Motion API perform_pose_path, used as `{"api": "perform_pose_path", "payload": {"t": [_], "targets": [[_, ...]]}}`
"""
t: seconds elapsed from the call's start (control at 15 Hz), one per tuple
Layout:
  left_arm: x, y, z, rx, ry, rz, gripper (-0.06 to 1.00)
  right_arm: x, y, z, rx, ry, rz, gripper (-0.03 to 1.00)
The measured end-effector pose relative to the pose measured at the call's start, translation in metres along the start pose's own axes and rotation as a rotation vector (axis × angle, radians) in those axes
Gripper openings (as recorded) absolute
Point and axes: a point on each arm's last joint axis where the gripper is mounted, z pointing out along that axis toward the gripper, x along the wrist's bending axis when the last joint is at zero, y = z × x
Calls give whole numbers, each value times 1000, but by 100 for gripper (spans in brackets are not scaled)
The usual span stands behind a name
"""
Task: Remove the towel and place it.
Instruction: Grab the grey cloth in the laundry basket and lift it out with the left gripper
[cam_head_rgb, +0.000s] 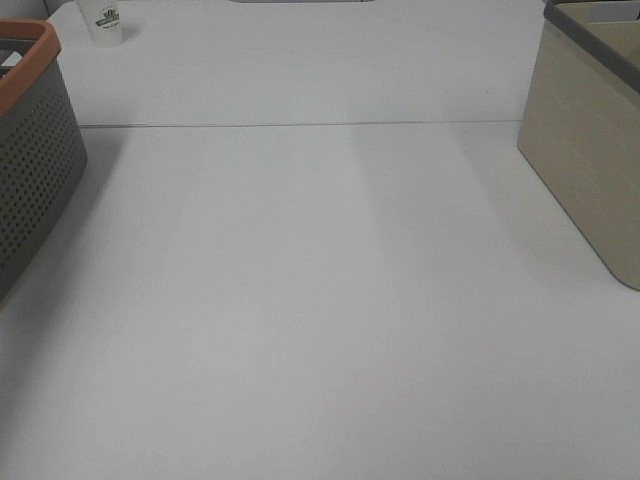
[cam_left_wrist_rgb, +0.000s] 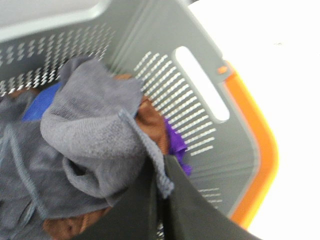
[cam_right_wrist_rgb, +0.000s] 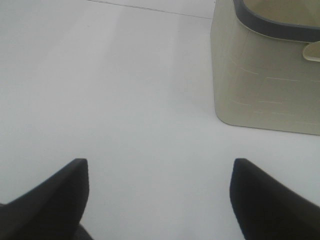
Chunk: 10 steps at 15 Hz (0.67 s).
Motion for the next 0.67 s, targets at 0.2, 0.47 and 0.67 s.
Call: {"api": "perform_pose_path", "payload": {"t": [0.2,0.47,0.67], "targets": [[-14,20,-40,-112,-165,63,0,0,0,0,0,0,0,76],[-34,42,-96,-295,-457,50,0,0,0,0,0,0,0,76],[-47,53,-128,-421,-669,48,0,0,0,0,0,0,0,76]]}}
